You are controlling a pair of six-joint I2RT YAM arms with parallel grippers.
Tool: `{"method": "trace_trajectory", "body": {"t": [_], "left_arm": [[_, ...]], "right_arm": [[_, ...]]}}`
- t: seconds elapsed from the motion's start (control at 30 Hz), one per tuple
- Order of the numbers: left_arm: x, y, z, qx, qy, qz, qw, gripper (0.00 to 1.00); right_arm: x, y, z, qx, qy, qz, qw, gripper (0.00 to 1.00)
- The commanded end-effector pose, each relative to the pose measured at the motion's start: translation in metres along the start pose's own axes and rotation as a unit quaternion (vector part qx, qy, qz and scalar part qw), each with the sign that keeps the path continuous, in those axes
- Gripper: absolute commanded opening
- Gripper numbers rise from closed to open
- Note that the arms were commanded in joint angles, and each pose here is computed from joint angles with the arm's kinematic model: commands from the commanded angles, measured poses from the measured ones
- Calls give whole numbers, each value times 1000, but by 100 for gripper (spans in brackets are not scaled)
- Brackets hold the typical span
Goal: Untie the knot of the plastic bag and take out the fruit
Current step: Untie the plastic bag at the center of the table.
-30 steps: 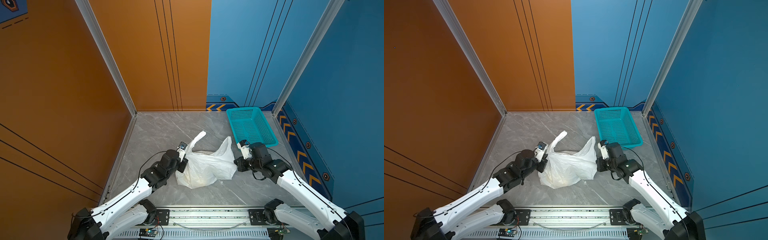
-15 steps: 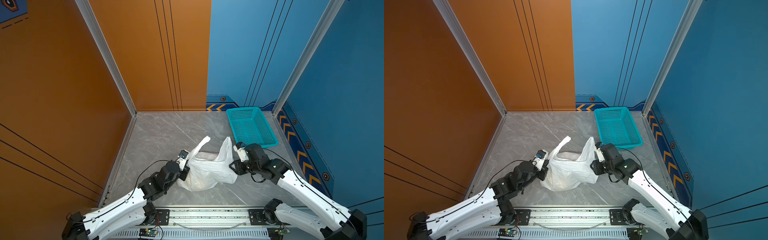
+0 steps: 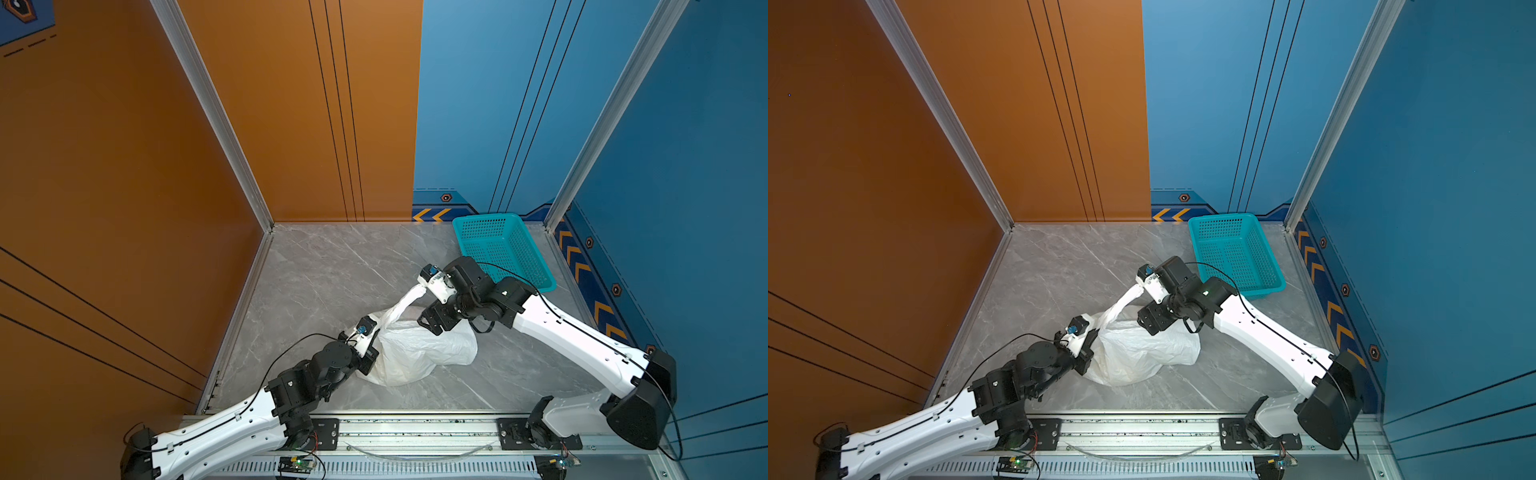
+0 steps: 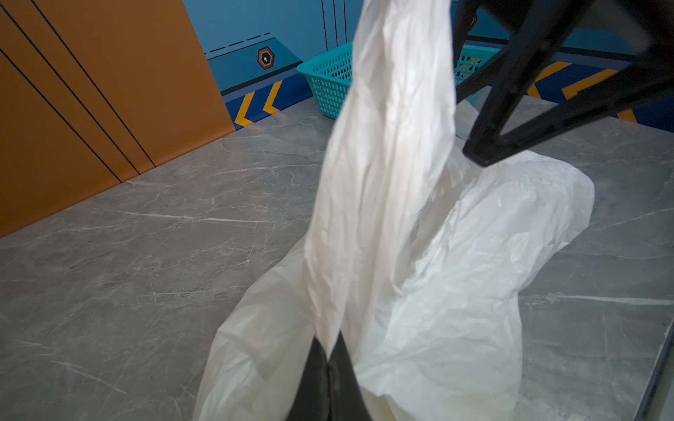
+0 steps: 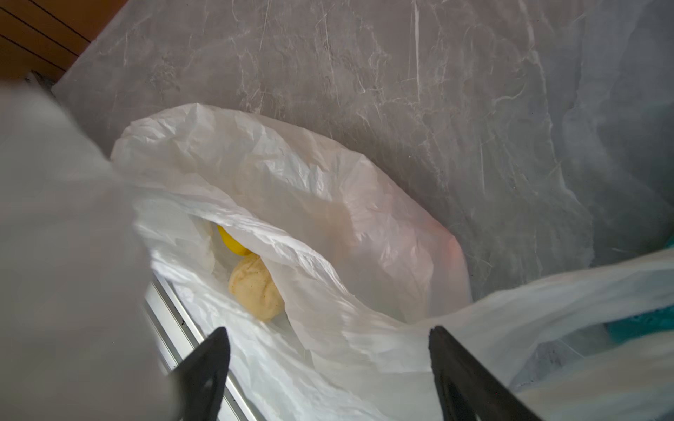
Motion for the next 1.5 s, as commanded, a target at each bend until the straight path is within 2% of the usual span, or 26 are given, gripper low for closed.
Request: {"method": "trace_trajectory", "body": {"t": [0.0,0.2,0.47,0.67,0.9,1.03,1.27,1.47], "left_arm": [[-1,-1,-6,10,-7,5,1000,0],[-1,0,-9,9,-8,17,1000,0],[-1,2,-13,-11,-7,28,1000,0],[0,0,-17,-21,-1,27,999,0],[1,-1,-18,-17,3,18,1000,0],[0,-1,-19,-20,-5,16,1000,0],[0,-2,-19,-20,-7,11,1000,0],[2,-3,-18,-19,-13,8,1000,0]], "right_arm": [[8,3,6,-52,21,12,998,89],[24,19,4,-65,37,37,997,90],[41,42,-44,-58,87,-6,994,94],[64,56,-69,-37,96,-21,994,96],[24,42,-46,-9,15,-15,1000,100],[9,29,-37,-14,3,-26,1000,100],[15,17,-23,-47,6,-40,998,100],[36,21,-8,-73,3,-16,997,99]]}}
Point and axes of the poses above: each gripper's point midway between its finger pads, its own x axis out along the fingers, its own y axis along the line the jaws close on, z = x × y, the point moved 10 cm from there along -x, back along the fingers, and after that the axes turned 6 degrees about -x, right-handed, at the moved point
